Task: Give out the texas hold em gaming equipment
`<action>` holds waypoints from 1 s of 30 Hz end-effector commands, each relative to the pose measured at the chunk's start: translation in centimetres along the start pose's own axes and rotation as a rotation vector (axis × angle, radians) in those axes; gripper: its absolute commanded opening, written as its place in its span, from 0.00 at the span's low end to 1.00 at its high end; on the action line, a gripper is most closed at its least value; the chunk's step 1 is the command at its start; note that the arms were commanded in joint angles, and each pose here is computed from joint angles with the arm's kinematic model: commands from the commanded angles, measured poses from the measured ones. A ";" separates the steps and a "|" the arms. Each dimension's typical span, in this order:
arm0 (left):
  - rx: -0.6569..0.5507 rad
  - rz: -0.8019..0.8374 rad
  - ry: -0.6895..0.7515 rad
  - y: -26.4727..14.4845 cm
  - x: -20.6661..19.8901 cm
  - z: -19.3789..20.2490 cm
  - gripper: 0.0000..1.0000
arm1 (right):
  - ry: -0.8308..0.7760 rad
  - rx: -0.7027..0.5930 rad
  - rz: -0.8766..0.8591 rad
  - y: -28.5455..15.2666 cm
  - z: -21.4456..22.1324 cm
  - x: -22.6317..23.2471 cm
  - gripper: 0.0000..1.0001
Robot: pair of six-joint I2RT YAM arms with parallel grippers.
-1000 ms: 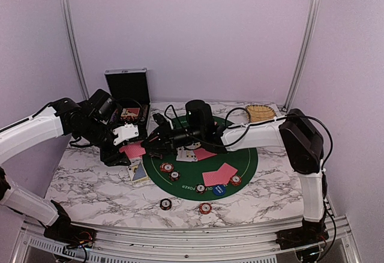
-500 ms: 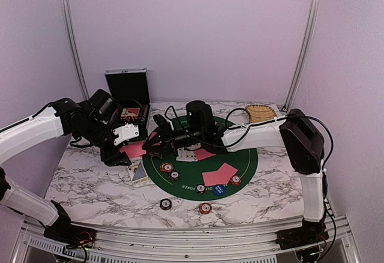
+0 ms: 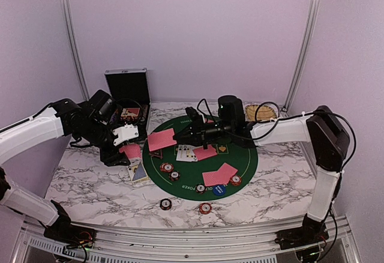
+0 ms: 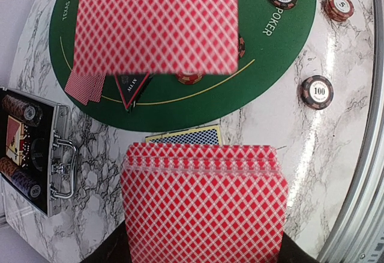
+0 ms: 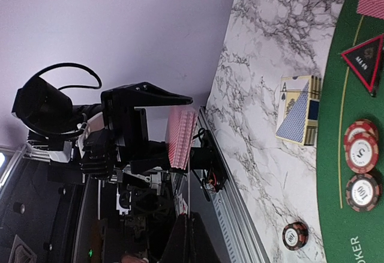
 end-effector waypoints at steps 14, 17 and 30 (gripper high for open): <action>0.017 -0.036 -0.038 0.3 1.3 1.3 0.00 | 0.003 -0.248 0.400 -15.8 -2.3 -8.8 0.00; 0.018 -0.052 -0.059 0.4 1.7 1.8 0.00 | 0.025 -0.258 0.463 -16.9 -2.5 -10.7 0.00; 0.021 -0.103 -0.144 0.4 3.9 4.8 0.00 | 0.068 -0.226 0.663 -17.7 -3.3 -16.3 0.00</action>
Point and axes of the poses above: each gripper's point midway between its finger pads, its own y axis out along the fingers, its own x axis along the line the jaws close on, z = x × y, the point moved 5 cm from there along -y, back along the fingers, and after that the axes turned 2 degrees about y, right-handed, at the moved point
